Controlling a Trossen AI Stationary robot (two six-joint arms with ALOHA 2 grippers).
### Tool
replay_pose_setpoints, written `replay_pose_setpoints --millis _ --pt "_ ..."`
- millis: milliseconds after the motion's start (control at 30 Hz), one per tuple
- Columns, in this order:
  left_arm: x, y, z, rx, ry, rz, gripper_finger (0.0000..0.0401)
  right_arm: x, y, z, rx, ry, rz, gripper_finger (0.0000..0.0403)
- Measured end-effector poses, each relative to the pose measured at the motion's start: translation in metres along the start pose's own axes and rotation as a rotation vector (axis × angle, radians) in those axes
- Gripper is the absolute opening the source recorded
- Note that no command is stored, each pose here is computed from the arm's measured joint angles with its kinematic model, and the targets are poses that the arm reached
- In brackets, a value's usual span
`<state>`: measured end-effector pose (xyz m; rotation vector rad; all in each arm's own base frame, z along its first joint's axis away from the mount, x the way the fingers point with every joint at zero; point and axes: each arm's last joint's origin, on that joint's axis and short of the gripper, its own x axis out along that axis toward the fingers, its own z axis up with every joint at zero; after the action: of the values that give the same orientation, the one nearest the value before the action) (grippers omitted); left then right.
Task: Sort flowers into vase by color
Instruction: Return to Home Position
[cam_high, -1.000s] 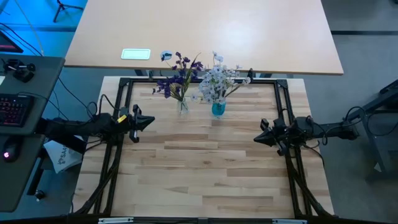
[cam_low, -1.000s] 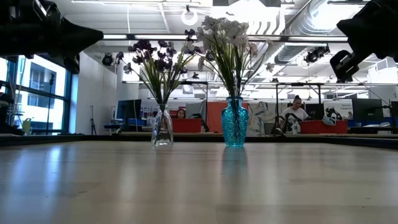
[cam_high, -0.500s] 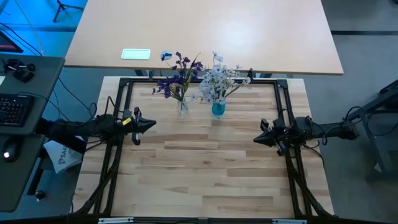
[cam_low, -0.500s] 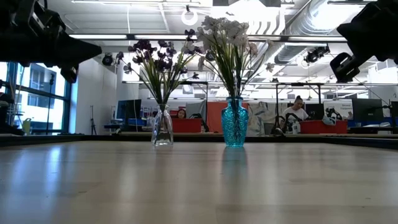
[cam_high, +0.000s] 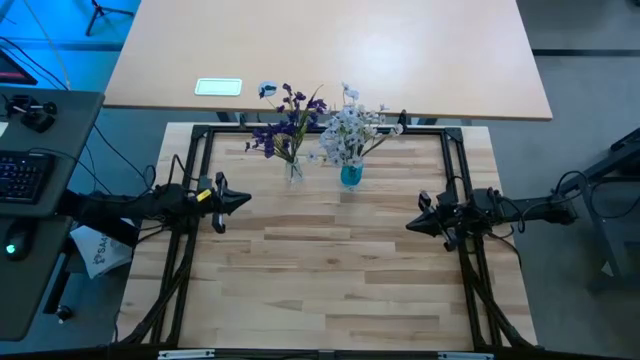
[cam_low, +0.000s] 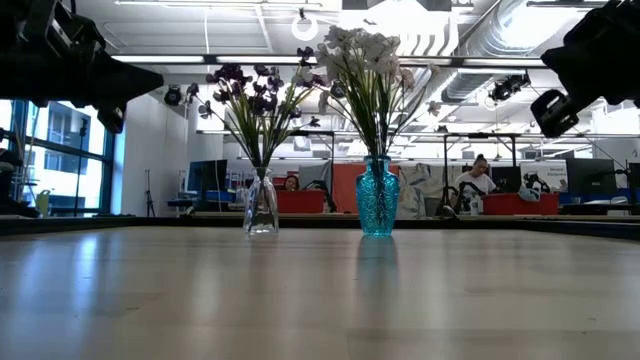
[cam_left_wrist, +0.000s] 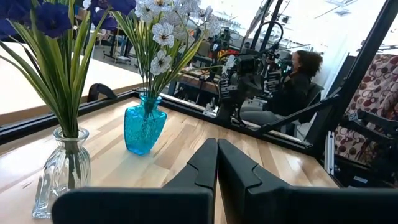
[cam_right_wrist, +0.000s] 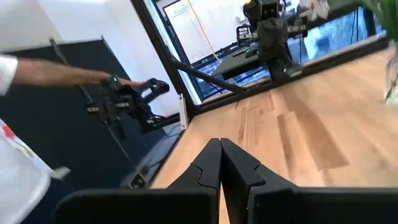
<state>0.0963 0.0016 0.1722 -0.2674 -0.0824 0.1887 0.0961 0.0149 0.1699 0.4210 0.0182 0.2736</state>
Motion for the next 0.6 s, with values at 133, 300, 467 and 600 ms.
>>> replay_pose_setpoints --millis 133,300,467,600 --pt "0.0000 -0.0001 0.0000 0.000 0.000 -0.001 0.0000 0.0000 -0.0001 0.0000 -0.308 0.000 -0.002 0.0000" --pt "0.0000 -0.0001 0.0001 0.000 -0.001 -0.001 0.0000 0.0000 -0.0001 0.0000 -0.525 0.000 -0.002 0.0000" --pt "0.0000 -0.0001 0.0001 0.000 -0.001 -0.001 0.0000 0.0000 -0.0001 0.0000 -0.509 0.000 -0.002 0.0000" --pt "0.0000 -0.0001 0.0001 0.000 -0.001 -0.001 0.0000 0.0000 -0.0001 0.0000 -0.460 0.000 -0.002 0.0000"
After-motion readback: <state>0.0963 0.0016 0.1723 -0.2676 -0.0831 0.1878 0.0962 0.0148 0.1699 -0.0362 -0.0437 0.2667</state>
